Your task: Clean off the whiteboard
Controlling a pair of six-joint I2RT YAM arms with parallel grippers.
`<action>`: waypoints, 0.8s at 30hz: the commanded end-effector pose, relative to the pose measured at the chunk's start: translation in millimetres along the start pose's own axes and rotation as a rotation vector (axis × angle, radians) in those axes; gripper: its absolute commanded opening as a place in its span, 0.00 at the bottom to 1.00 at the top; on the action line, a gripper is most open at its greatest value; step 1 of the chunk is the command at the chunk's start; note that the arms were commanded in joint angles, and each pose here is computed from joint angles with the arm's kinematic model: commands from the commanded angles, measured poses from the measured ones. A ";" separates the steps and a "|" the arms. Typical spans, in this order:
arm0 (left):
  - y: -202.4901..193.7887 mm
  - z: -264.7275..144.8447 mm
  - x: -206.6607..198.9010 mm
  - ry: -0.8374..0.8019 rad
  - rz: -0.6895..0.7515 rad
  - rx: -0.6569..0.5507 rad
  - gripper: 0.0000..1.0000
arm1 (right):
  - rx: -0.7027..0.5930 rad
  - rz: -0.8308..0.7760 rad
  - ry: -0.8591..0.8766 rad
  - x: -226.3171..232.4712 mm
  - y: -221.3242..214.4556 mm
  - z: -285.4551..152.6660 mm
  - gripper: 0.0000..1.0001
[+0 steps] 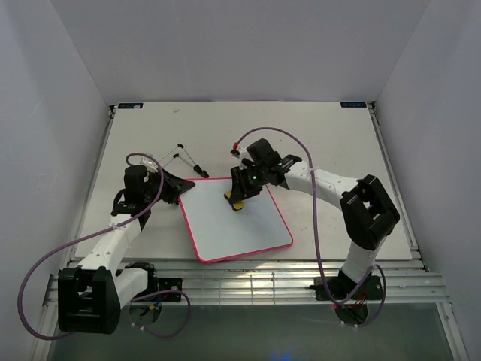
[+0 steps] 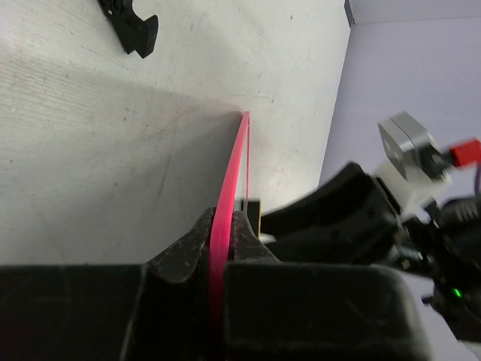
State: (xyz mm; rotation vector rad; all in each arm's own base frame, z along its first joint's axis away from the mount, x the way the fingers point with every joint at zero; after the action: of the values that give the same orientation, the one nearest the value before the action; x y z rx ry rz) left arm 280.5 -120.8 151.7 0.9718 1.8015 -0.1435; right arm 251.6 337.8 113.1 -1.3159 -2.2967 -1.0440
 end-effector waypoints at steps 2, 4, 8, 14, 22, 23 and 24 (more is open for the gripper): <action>-2.0 2.8 48.0 0.213 0.077 -0.044 0.00 | 0.165 -0.090 0.110 87.8 -57.5 19.1 0.17; -0.3 2.3 45.2 0.207 0.078 -0.050 0.00 | 0.190 -0.132 0.133 115.0 -75.6 22.9 0.16; 2.5 1.1 41.0 0.200 0.079 -0.060 0.00 | 0.216 -0.195 0.135 146.7 -101.9 27.5 0.16; 4.3 0.9 39.6 0.200 0.078 -0.063 0.00 | 0.190 -0.225 0.087 149.0 -115.6 16.6 0.15; 13.1 -5.9 24.6 0.182 0.117 -0.086 0.00 | 0.139 -0.031 -0.122 29.2 -123.3 -20.7 0.15; 15.5 -6.7 21.3 0.174 0.125 -0.092 0.00 | 0.110 -0.020 -0.115 24.0 -119.1 -30.1 0.15; 16.3 -7.7 19.1 0.170 0.130 -0.097 0.00 | 0.076 0.019 -0.132 8.0 -109.4 -37.8 0.15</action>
State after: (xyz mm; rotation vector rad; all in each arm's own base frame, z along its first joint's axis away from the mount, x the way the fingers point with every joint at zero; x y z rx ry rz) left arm 279.2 -122.3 156.4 0.9817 1.8057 -0.1374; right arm 142.3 342.6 143.9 -1.1786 -2.3474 -1.1429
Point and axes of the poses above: each gripper's point midway between its finger pads, its own z axis out along the fingers, its own x axis along the line the jaws close on, y = z × x, the point moved 2 cm from there along -z, back along the fingers, and after that the axes turned 3 degrees about z, right-handed, at the moved point
